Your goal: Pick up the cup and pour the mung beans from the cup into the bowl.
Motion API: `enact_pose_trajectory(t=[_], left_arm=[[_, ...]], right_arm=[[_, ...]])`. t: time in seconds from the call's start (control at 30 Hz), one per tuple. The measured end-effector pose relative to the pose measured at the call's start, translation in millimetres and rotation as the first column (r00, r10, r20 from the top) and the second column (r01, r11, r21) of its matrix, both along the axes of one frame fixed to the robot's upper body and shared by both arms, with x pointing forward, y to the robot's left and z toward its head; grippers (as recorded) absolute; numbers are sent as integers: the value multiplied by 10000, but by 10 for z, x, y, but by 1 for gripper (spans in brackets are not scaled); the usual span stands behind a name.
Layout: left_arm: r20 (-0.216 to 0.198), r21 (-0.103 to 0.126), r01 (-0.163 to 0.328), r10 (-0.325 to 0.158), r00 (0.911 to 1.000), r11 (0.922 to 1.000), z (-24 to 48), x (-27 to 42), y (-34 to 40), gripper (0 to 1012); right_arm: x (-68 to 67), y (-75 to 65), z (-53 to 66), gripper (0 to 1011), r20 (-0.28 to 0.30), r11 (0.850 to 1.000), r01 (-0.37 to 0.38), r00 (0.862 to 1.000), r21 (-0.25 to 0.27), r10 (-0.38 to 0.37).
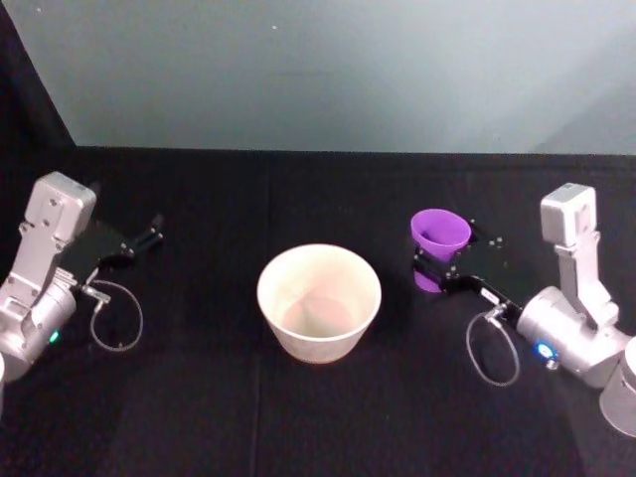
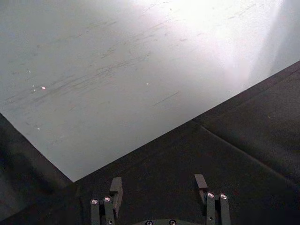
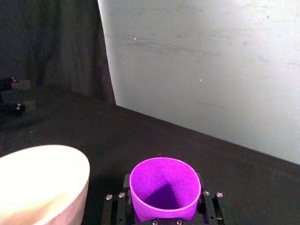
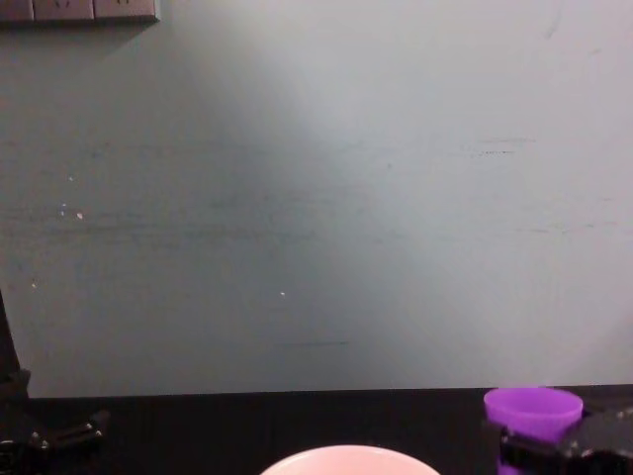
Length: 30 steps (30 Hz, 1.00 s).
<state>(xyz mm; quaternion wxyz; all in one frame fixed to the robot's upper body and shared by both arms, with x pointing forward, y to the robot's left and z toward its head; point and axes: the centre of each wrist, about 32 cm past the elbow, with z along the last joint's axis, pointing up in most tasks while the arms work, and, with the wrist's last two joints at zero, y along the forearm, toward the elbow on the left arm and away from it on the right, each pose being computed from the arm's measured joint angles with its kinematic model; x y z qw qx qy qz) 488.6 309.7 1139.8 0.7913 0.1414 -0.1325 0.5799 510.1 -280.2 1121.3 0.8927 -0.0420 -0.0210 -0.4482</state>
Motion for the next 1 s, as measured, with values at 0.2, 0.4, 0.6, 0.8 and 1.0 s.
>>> enact_pose_trajectory(t=[0.2, 0.4, 0.6, 0.8, 1.0], left_arm=[[-1, 0, 0, 0, 10000, 10000, 0, 0, 0, 1000], [-1, 1, -1, 1, 10000, 10000, 0, 0, 0, 1000], [-1, 0, -1, 1, 10000, 10000, 0, 0, 0, 1000], [-1, 0, -1, 1, 10000, 10000, 0, 0, 0, 1000], [-1, 0, -1, 1, 10000, 10000, 0, 0, 0, 1000]], right_arm=[[-41, -45, 275, 746, 67, 9998, -179, 9998, -1, 179], [-87, -102, 591, 746, 289, 9992, -371, 9989, 142, 367], [-134, -143, 840, 746, 594, 9987, -407, 9975, 305, 389], [-169, -182, 1025, 746, 939, 9987, -306, 9952, 404, 267], [-197, -212, 1165, 746, 1258, 9989, -245, 9919, 390, 194]])
